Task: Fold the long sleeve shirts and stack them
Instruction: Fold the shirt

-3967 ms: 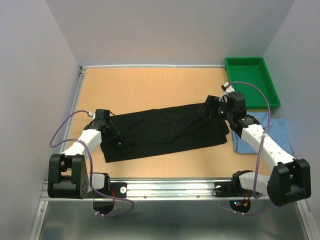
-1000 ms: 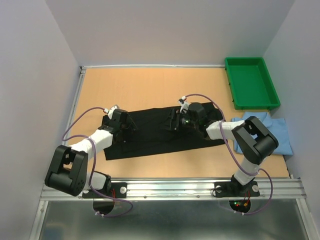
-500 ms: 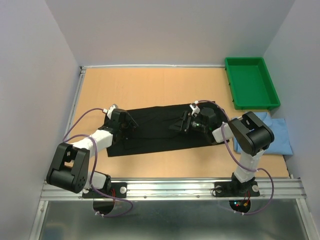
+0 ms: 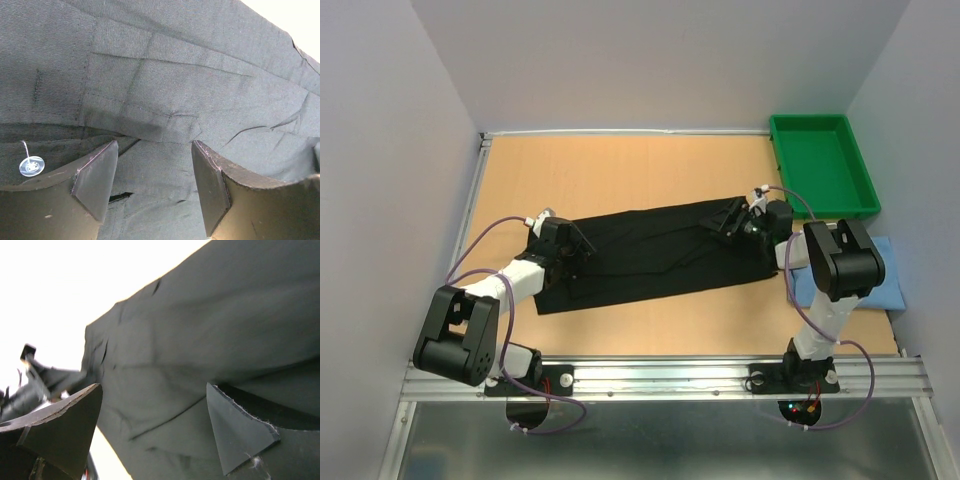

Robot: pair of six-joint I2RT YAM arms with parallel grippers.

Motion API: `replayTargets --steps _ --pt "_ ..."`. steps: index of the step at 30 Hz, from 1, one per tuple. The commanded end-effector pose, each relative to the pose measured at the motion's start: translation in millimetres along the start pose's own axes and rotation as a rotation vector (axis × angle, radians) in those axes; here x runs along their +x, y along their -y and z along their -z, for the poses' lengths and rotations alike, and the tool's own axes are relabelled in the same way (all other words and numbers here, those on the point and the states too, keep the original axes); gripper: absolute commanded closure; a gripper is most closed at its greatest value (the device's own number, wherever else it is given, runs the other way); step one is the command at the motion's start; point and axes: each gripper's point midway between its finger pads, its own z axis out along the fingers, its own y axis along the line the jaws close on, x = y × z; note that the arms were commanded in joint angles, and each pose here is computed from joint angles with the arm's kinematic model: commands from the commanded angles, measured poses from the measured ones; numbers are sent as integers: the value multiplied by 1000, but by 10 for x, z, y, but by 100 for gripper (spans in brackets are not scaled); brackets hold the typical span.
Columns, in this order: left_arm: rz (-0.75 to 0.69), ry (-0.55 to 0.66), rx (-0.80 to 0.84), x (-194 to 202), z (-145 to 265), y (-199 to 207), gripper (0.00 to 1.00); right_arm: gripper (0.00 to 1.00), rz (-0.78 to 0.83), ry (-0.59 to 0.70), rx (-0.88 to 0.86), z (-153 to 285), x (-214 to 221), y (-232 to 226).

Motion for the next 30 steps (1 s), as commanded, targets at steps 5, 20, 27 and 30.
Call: replayTargets --steps 5,20,27,30 --pt "-45 -76 -163 234 75 -484 27 11 56 142 19 21 -671 117" --pt "-89 -8 -164 29 237 -422 26 12 168 190 -5 225 -975 -534" --pt "-101 -20 -174 62 213 -461 26 12 227 55 -142 -325 -624 -1084" --pt "-102 -29 -181 86 197 -485 26 12 222 59 -179 -524 -605 -1184"
